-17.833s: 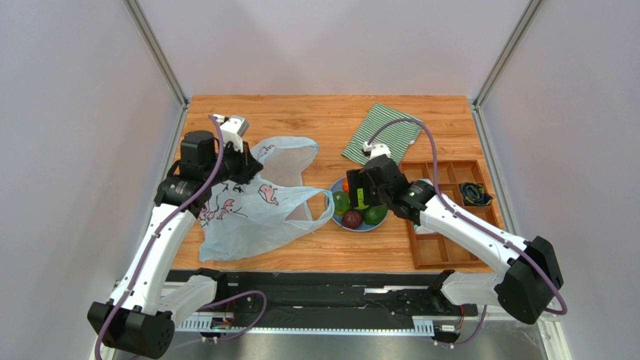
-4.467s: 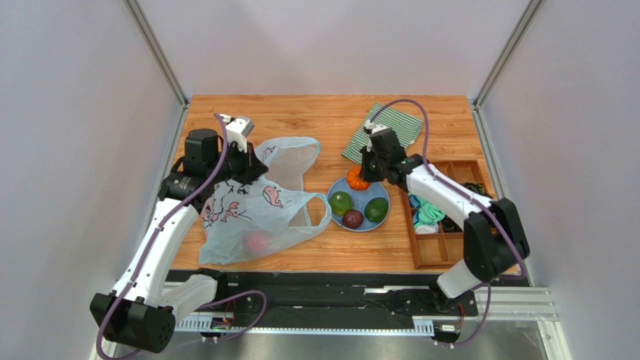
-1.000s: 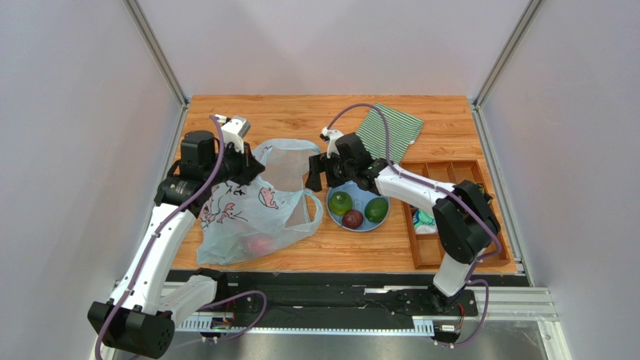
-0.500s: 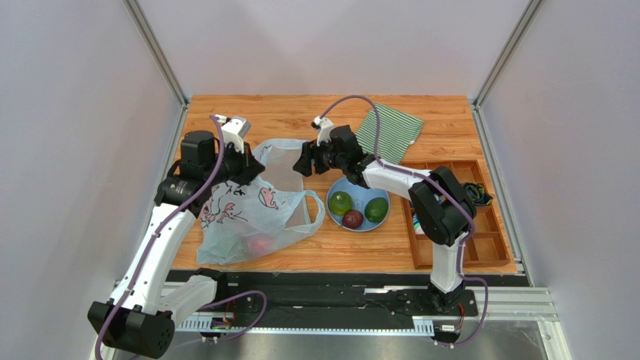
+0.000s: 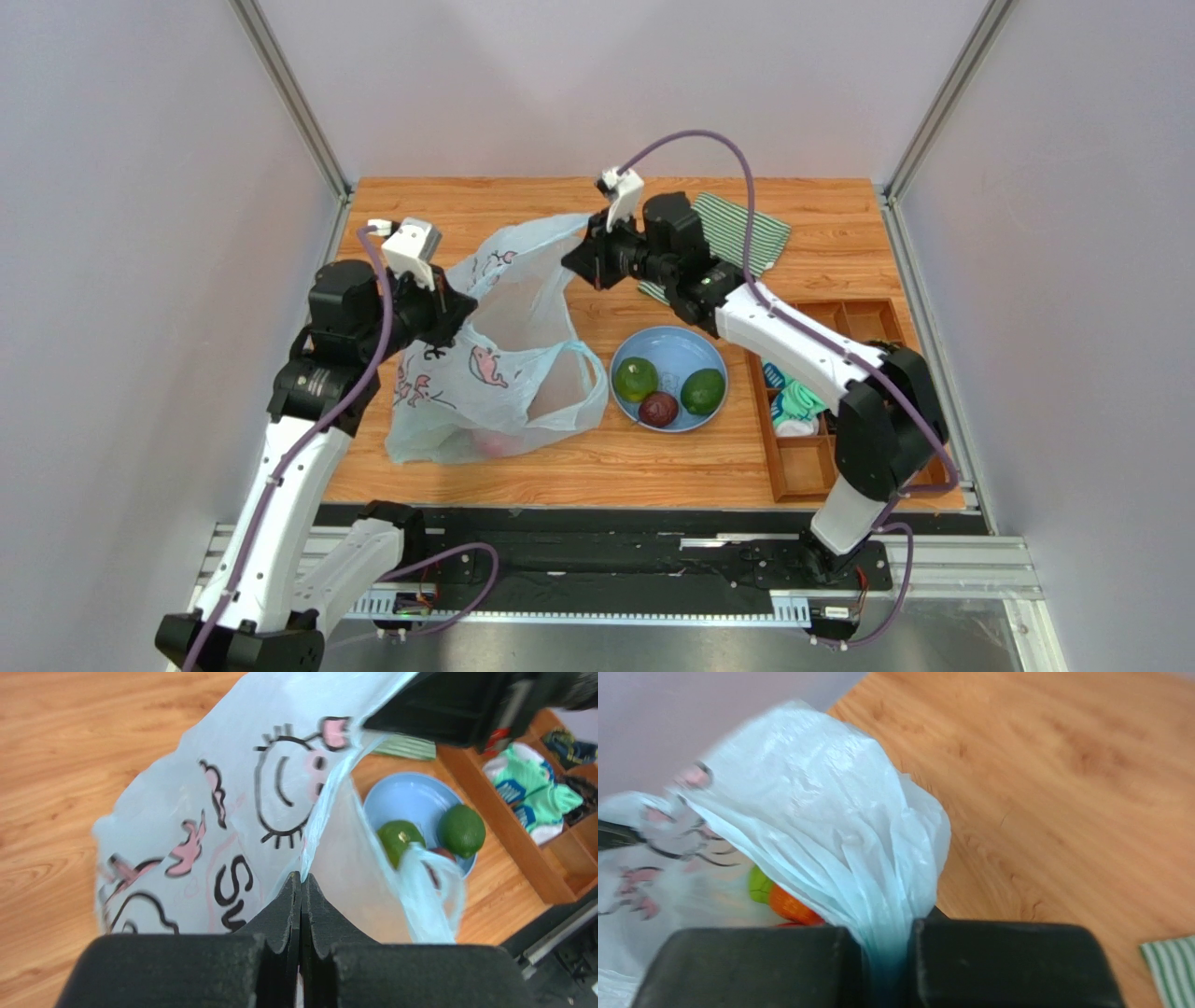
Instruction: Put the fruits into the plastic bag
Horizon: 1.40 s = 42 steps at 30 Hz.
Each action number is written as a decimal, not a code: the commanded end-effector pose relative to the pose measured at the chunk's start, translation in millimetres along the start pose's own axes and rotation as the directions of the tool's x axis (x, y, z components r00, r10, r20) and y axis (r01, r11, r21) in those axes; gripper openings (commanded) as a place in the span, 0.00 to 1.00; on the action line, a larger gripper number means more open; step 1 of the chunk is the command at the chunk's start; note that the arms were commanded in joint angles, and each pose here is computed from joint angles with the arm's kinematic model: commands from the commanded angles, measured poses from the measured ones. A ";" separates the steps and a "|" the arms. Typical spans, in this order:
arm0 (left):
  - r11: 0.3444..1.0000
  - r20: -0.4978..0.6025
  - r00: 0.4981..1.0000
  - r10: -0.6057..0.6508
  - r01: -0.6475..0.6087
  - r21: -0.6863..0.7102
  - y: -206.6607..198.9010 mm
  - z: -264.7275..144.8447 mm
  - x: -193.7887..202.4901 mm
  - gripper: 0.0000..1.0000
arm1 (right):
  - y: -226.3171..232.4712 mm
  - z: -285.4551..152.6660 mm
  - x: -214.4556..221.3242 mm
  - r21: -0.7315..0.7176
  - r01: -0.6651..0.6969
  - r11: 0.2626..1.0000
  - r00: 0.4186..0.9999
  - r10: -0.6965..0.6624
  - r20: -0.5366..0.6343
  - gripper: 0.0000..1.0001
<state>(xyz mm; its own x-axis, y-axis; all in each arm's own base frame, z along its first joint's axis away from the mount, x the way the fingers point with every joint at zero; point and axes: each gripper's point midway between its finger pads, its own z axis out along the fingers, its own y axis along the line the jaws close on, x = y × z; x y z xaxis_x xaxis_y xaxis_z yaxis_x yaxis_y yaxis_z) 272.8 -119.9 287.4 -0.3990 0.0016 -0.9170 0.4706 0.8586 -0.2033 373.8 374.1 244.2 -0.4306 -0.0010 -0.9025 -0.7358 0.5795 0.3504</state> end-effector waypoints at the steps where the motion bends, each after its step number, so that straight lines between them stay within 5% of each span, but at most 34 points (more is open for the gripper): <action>1: 0.998 0.163 0.986 -0.012 0.022 -0.059 7.7 -15.9 -30.3 0.00 | 31.0 -36.1 -95.9 0.047 0.125 0.991 0.980 -0.131 0.152 0.00; 6: 0.995 0.207 0.975 -0.086 0.095 -0.034 9.7 -16.5 -33.5 0.00 | 42.7 -30.7 -110.7 0.054 0.133 0.990 0.980 -0.139 0.143 0.00; 15: 0.971 0.110 0.964 -0.240 0.241 0.007 33.5 4.9 -16.2 0.00 | 35.1 6.1 -99.4 0.058 0.116 0.992 0.991 -0.120 0.059 0.01; 18: 0.966 0.072 0.964 -0.257 0.256 0.030 32.4 11.2 -10.9 0.00 | 29.7 10.4 -90.7 0.071 0.109 0.992 0.993 -0.111 0.030 0.10; 25: 0.968 0.062 0.966 -0.250 0.248 0.049 30.7 13.1 -9.3 0.00 | 40.7 -10.3 -104.2 0.058 0.140 0.988 0.988 -0.144 0.056 0.69; 27: 0.968 0.058 0.967 -0.249 0.246 0.054 29.6 13.3 -9.2 0.00 | 46.1 -22.7 -109.9 0.055 0.149 0.987 0.986 -0.153 0.067 0.76; 37: 0.974 0.059 0.973 -0.224 0.221 0.056 27.6 9.2 -10.7 0.00 | 36.9 -118.7 -92.8 0.218 0.122 0.968 0.983 -0.149 0.111 0.85; 42: 0.977 0.058 0.976 -0.212 0.209 0.051 27.1 6.8 -11.6 0.00 | -14.4 -139.9 -23.5 0.364 0.048 0.930 0.999 -0.048 -0.010 0.86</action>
<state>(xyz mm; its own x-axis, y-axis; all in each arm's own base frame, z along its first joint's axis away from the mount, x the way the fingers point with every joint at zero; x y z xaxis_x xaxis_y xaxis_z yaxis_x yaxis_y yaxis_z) 298.9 -100.4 272.4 -0.4936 -0.2353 -0.8372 0.3720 0.8131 -0.4478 310.4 288.3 346.7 -0.3050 -0.0252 -0.9520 -0.6508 0.7353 0.1890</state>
